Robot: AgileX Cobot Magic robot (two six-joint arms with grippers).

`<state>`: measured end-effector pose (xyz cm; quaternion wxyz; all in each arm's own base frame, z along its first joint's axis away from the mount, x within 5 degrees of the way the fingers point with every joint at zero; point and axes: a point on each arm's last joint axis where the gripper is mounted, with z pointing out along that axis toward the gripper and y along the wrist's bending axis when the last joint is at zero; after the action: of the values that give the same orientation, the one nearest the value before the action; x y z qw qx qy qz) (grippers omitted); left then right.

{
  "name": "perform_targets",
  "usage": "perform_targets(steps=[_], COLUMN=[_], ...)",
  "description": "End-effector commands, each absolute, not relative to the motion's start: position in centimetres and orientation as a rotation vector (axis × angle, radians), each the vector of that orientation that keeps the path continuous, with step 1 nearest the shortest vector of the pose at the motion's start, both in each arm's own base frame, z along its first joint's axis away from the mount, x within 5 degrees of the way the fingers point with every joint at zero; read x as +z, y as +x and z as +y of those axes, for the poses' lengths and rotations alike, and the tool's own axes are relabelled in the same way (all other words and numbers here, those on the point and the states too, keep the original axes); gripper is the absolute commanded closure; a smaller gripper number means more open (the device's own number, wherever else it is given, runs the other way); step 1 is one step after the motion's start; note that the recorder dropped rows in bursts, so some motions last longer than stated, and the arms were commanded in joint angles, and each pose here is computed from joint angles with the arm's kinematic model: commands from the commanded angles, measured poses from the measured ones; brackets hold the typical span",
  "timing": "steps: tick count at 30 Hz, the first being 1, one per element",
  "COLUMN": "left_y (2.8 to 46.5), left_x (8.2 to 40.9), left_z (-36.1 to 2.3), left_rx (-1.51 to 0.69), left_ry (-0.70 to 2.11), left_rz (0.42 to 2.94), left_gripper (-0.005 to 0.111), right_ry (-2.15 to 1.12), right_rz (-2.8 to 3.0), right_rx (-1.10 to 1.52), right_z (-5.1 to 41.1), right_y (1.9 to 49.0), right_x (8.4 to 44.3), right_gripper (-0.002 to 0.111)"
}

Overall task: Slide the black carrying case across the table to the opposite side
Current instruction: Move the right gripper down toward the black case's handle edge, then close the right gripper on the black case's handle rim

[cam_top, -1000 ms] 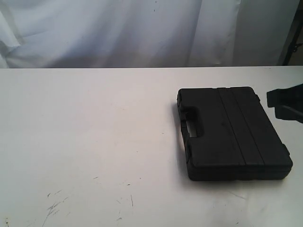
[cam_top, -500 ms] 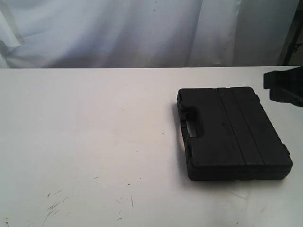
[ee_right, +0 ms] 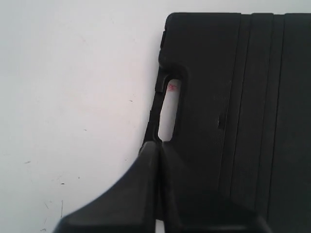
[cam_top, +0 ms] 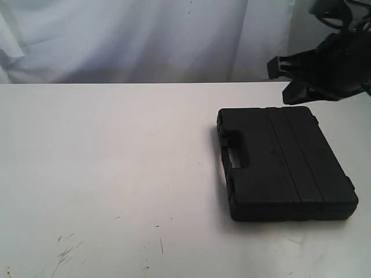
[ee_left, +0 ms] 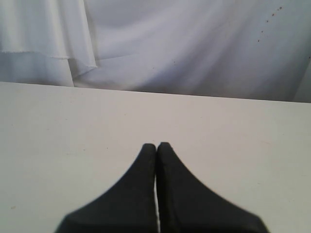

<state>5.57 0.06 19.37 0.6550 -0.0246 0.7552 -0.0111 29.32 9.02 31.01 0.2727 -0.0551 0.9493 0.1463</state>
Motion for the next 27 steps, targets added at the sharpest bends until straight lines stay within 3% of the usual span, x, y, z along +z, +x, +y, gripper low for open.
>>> perform_targets(steps=[1, 27], left_y=[5.6, 5.6], left_x=[19.3, 19.3], left_z=[0.1, 0.1], left_rx=[-0.027, -0.027], left_ry=[-0.058, -0.058], left_rz=[1.704, 1.704], left_gripper=[0.107, 0.107], right_ry=[-0.149, -0.110], right_rz=[2.637, 2.847], right_rx=[0.353, 0.278], right_z=[10.3, 15.7], right_y=[31.3, 39.6], right_x=[30.0, 24.2], right_gripper=[0.108, 0.108])
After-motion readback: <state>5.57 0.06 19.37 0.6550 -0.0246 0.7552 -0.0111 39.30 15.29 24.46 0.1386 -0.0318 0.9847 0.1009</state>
